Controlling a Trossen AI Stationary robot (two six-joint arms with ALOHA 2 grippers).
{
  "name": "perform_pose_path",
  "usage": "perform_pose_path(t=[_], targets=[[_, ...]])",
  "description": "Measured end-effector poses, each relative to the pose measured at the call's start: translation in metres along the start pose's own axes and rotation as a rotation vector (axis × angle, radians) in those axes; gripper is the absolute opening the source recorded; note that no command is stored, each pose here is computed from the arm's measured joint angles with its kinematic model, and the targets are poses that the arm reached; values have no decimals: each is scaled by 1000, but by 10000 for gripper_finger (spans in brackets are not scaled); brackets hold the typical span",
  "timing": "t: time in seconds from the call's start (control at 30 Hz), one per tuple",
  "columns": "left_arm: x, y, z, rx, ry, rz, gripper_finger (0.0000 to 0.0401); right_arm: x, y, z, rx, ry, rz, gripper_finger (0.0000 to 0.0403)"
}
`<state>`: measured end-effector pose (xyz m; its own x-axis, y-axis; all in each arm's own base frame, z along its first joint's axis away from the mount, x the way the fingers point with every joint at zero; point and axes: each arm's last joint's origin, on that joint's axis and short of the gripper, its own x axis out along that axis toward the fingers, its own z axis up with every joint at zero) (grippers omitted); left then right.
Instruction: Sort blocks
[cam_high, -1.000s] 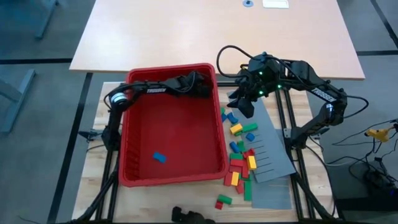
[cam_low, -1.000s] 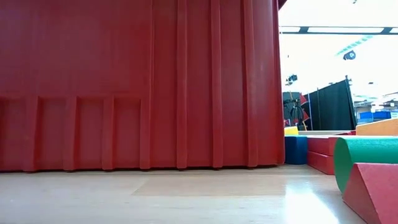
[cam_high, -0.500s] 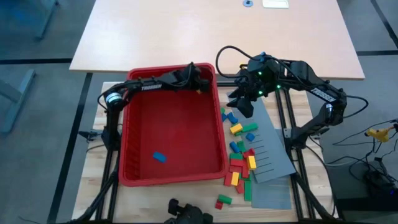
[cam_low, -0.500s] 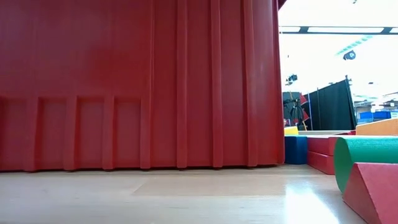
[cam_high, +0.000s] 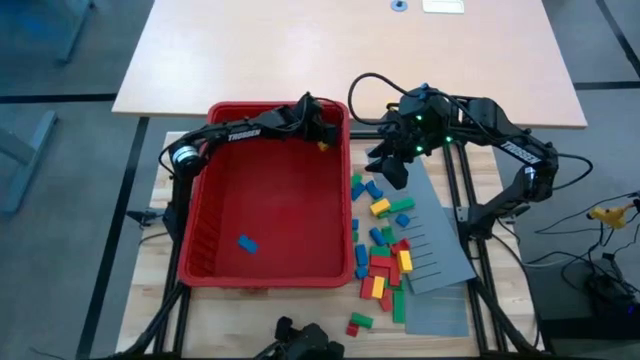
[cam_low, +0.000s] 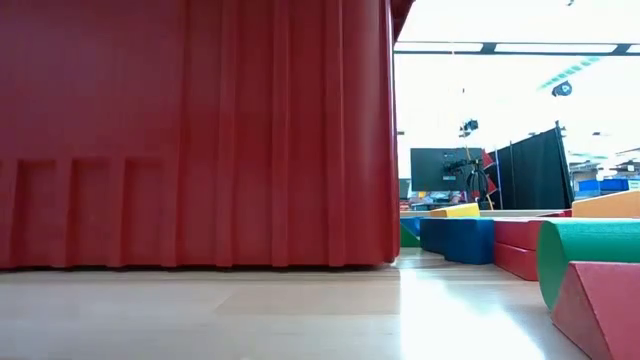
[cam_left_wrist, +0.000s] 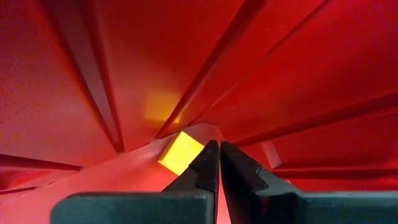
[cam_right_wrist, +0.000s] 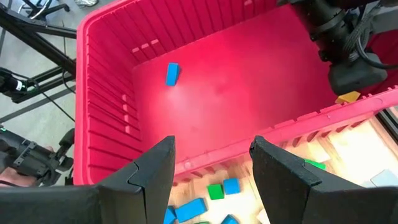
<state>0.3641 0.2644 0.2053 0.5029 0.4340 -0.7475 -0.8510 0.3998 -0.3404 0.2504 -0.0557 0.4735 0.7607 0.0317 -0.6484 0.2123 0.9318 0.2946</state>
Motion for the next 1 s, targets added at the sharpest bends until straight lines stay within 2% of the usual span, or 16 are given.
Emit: perform_pose_path(t=[0.33, 0.43, 0.5, 0.63, 0.8, 1.0], targets=[[-1, 0, -5, 41, 83, -49, 0, 0, 0, 0, 8, 0, -1, 185], [2, -2, -13, 65, 148, -83, 0, 0, 0, 0, 8, 0, -2, 185], [9, 1, -23, 88, 212, -68, 0, 0, 0, 0, 8, 0, -4, 185], [8, -1, -19, 129, 195, -90, 0, 0, 0, 0, 8, -4, -6, 181], [12, -2, -26, 165, 218, -77, 0, 0, 0, 0, 7, -4, -6, 170], [-11, -14, -25, 197, 208, -88, 0, 0, 0, 0, -24, -5, -7, 151]])
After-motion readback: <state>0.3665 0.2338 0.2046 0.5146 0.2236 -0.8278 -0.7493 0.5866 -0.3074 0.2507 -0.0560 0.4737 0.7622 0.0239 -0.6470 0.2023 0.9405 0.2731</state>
